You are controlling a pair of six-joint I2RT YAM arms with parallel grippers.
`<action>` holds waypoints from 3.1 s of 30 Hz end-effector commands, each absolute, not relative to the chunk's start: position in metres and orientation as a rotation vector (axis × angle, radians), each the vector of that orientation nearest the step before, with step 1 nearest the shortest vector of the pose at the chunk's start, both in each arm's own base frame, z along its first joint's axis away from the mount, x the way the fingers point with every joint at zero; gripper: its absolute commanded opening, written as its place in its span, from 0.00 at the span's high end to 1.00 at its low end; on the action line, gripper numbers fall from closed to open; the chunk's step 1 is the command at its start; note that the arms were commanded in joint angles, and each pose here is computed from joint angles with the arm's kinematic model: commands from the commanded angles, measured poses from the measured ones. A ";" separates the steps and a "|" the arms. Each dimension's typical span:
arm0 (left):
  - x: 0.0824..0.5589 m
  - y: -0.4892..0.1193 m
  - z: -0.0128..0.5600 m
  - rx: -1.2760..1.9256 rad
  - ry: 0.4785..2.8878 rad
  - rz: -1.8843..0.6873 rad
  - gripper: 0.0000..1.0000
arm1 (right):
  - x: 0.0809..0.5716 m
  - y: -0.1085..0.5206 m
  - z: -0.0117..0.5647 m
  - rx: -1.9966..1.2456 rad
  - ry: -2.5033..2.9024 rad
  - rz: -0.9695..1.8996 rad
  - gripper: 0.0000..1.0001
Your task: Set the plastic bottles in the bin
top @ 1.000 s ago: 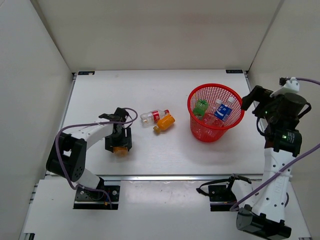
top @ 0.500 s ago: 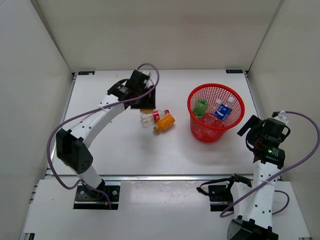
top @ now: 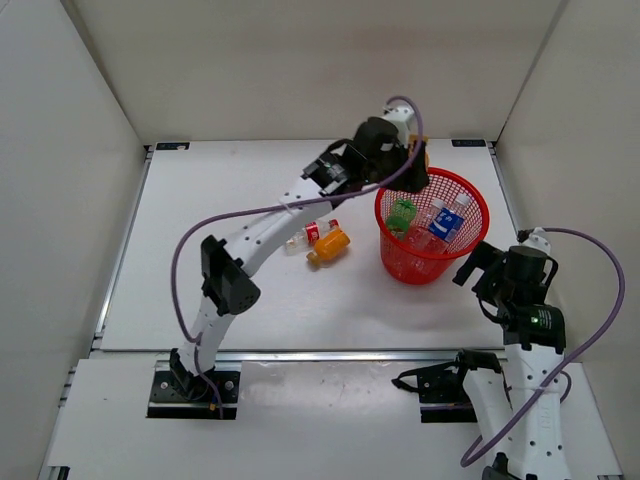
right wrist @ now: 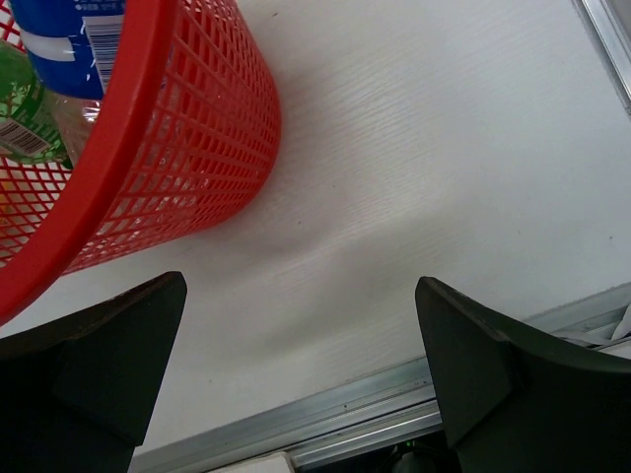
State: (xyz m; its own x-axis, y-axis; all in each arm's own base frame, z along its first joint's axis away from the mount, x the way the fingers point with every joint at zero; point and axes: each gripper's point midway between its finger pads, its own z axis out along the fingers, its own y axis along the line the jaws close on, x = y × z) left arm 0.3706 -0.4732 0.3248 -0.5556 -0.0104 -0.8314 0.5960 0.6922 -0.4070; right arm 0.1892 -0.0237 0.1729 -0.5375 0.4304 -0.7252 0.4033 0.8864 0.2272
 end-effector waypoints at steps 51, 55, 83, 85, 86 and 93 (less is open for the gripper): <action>0.188 -0.080 0.172 -0.245 2.447 -0.277 0.02 | 0.324 0.337 0.159 -0.211 2.298 0.320 0.01; 0.195 -0.089 0.175 -0.215 2.430 -0.319 0.01 | 0.329 0.325 0.131 -0.047 2.306 0.310 0.01; 0.198 -0.084 0.168 -0.187 2.409 -0.304 0.01 | 0.407 0.302 0.047 0.316 2.284 0.085 0.37; 0.199 -0.087 0.168 -0.175 2.410 -0.313 0.02 | 0.409 0.303 0.054 0.302 2.269 0.099 0.40; 0.201 -0.087 0.167 -0.177 2.412 -0.312 0.02 | 0.410 0.301 0.058 0.279 2.260 0.084 0.43; 0.212 -0.087 0.172 -0.171 2.403 -0.287 0.02 | 0.404 0.321 0.139 0.063 2.112 0.186 0.71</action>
